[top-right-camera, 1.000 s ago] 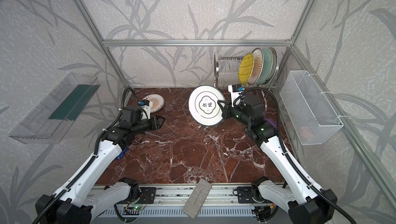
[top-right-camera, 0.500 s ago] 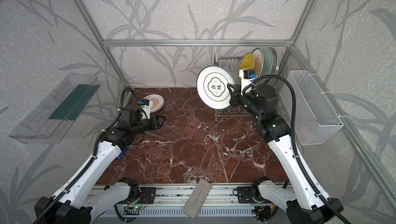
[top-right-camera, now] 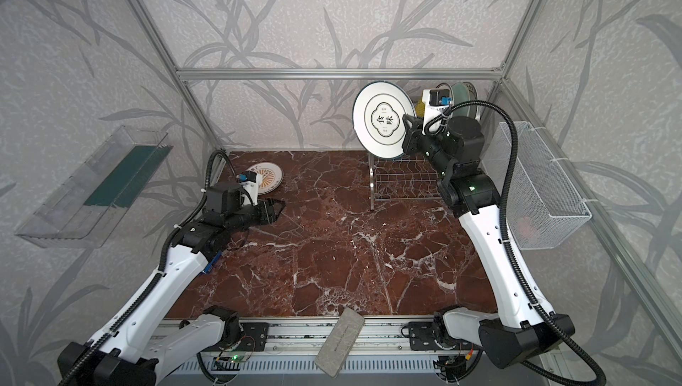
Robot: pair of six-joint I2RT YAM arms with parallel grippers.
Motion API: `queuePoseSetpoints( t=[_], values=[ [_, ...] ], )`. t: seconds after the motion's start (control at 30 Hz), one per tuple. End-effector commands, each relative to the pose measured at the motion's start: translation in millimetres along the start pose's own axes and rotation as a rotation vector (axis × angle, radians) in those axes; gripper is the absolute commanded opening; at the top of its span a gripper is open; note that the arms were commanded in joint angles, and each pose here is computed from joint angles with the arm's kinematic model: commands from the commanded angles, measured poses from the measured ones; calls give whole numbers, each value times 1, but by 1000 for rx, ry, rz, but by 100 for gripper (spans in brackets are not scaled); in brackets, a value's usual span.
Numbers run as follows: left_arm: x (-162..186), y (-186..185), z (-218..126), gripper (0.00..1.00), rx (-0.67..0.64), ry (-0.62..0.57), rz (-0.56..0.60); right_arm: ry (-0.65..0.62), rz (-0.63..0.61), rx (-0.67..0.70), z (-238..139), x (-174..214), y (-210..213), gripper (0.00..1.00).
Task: Load the plates into the dish rack
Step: 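Carry the upright white plate with the right gripper toward the rack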
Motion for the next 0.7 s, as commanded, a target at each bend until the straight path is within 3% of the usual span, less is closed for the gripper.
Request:
queuePoseSetpoints(
  t=[0.0,0.67],
  values=[
    [1,-3,-5,50,17,-4,16,-93,-47,49,-3,-34,-8,0],
    [1,-5,-10,50,25,-21,22,-104,-112,303,32,-45,-49,0]
  ],
)
Point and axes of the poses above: each gripper's point midway between its finger pads, its own z axis out along the fingers, its own y axis along the line the jaws close on, x = y × z, the point moved 8 cm from there along -z, back along the fingers, and after that the axes turned 12 degrees about -z, right-handed, at the moved point
